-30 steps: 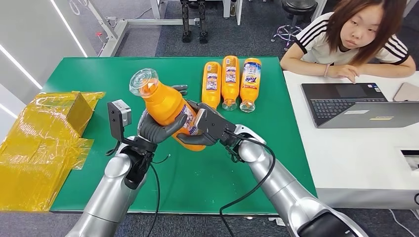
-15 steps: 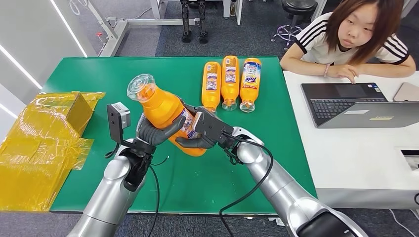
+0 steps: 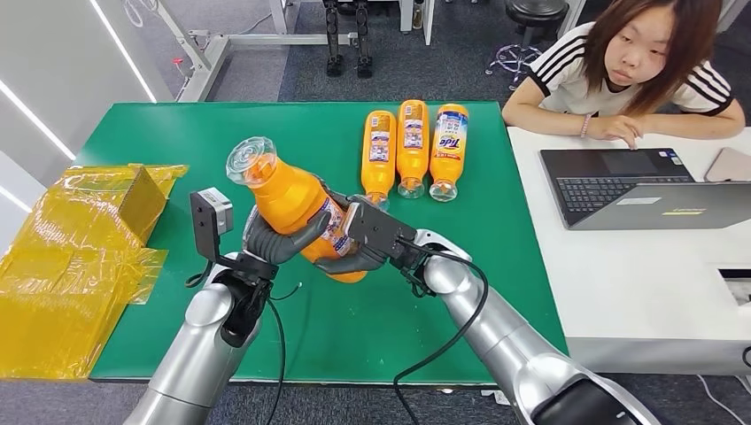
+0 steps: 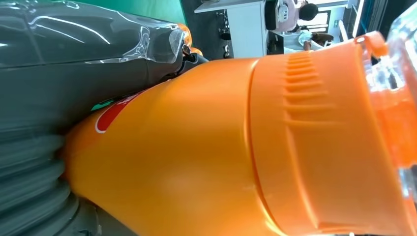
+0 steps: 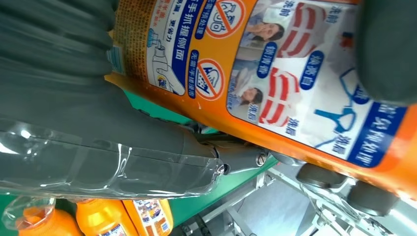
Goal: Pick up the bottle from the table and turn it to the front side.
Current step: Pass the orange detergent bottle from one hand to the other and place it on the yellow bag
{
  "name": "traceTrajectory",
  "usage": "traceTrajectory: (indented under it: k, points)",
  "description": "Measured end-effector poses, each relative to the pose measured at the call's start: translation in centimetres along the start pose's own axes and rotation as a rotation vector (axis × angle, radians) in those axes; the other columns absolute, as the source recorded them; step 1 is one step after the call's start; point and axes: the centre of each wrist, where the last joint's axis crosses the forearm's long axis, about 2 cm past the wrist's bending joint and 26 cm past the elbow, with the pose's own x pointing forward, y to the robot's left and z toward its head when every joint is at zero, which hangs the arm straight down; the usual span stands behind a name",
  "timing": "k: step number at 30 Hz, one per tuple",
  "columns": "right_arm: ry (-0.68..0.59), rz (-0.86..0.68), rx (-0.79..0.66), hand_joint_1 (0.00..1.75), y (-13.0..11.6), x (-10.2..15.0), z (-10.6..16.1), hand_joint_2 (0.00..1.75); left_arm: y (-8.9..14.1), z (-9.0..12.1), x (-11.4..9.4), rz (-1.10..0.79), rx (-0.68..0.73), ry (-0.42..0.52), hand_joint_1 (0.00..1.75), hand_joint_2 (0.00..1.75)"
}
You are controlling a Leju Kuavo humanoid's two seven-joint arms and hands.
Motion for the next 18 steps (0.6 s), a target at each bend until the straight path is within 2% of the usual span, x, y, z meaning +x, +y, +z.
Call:
traceTrajectory:
  k: [10, 18]
  points:
    - [-0.021, -0.080, -0.048, 0.00, 1.0, -1.6, 2.8, 1.75, -0.2, 0.7, -0.2, 0.005, 0.005, -0.004, 1.75, 1.75]
    - [-0.091, -0.150, -0.187, 0.00, 1.2, -2.3, 6.7, 1.75, 0.4, 1.2, 0.1, -0.043, 0.033, -0.034, 1.75, 1.75]
